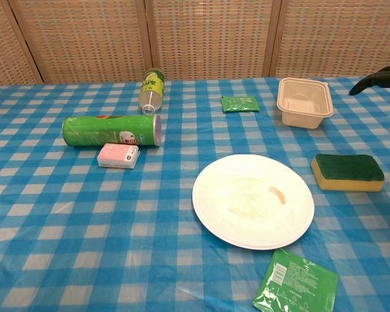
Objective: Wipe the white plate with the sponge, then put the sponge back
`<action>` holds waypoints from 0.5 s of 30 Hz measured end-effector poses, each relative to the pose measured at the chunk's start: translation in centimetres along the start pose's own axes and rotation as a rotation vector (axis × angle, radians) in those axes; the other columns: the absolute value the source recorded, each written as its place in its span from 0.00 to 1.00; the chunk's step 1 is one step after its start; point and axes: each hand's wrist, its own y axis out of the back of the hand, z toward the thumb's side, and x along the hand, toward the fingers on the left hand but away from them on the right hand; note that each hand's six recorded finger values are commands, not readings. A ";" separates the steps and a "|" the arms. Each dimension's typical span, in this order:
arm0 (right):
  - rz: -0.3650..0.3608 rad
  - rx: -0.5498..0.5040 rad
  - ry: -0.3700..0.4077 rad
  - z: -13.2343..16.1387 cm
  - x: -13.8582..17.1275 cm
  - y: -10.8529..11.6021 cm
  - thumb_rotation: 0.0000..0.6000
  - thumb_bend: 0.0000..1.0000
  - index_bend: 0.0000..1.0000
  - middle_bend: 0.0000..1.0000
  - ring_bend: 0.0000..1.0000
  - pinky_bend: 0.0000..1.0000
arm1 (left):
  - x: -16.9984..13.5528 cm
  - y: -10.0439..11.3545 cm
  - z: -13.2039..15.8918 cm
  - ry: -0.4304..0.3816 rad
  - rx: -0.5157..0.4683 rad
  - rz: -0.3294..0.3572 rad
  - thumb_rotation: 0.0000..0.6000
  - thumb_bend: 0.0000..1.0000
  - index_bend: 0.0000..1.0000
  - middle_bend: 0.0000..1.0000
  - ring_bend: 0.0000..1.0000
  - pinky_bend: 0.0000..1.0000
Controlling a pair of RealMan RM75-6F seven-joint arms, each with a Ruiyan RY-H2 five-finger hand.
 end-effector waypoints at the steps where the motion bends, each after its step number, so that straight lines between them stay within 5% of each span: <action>1: 0.010 -0.001 0.008 0.6 -0.7 -0.2 1.00 0.00 0.22 0.24 0.16 0.24 | 0.1 -0.1 -0.1 0.004 0.001 -0.002 1.00 0.00 0.00 0.00 0.00 0.00; 15: 0.118 0.115 0.024 6.0 -5.9 -4.8 1.00 0.04 0.26 0.31 0.23 0.34 | 0.7 -0.3 -0.7 0.034 -0.001 -0.016 1.00 0.00 0.00 0.00 0.00 0.00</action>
